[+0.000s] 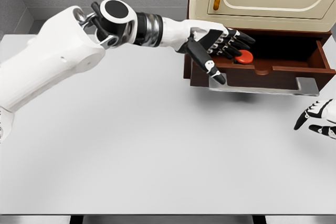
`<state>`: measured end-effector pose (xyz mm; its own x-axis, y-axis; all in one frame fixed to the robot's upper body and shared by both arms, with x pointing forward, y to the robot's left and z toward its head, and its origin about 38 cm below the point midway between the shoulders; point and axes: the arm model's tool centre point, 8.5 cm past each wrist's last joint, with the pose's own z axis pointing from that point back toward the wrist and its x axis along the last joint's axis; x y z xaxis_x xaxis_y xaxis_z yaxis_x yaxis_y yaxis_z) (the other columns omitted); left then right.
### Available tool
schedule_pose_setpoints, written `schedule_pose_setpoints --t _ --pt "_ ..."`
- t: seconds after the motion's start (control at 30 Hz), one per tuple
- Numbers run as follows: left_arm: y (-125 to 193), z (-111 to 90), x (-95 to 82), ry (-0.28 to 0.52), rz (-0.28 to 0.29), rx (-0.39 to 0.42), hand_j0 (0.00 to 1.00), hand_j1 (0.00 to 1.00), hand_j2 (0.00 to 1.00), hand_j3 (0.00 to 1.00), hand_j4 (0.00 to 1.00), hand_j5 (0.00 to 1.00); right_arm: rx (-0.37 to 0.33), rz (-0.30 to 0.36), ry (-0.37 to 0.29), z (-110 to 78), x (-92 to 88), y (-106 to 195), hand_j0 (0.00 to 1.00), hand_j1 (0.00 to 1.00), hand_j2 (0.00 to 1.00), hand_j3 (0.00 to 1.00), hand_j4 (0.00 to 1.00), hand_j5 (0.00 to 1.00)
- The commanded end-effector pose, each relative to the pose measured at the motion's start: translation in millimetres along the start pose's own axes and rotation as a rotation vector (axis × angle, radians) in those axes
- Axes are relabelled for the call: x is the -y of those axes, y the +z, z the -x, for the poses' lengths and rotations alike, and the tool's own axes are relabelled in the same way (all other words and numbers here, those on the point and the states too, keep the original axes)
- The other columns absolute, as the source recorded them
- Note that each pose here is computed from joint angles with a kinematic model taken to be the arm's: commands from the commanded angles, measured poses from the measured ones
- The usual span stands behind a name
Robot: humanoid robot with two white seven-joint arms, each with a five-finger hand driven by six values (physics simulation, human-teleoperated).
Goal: Put the switch into the drawer with left arm, and close the drawer with right arm
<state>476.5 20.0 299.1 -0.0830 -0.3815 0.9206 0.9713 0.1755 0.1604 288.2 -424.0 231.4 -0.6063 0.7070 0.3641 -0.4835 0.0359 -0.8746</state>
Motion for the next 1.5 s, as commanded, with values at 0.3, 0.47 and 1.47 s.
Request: schedule_pose_setpoints --t 0.3,0.47,1.47 --pt "-22 6 -2.4 -0.015 -0.003 -0.032 1.0 1.0 1.0 1.0 1.0 1.0 0.001 0.003 -0.005 -0.1 0.7 0 0.52 0.52 0.52 0.52 0.52 0.52" --pt "-31 -3 3.7 -0.046 0.012 -0.03 1.0 1.0 1.0 1.0 1.0 1.0 0.001 0.003 -0.005 -0.1 0.7 0 0.52 0.52 0.52 0.52 0.52 0.52" --pt "62 -83 85.7 -0.482 0.217 0.287 1.0 1.0 1.0 1.0 1.0 1.0 0.006 0.032 0.032 -1.3 17.4 -1 0.5 0.5 0.5 0.5 0.5 0.5"
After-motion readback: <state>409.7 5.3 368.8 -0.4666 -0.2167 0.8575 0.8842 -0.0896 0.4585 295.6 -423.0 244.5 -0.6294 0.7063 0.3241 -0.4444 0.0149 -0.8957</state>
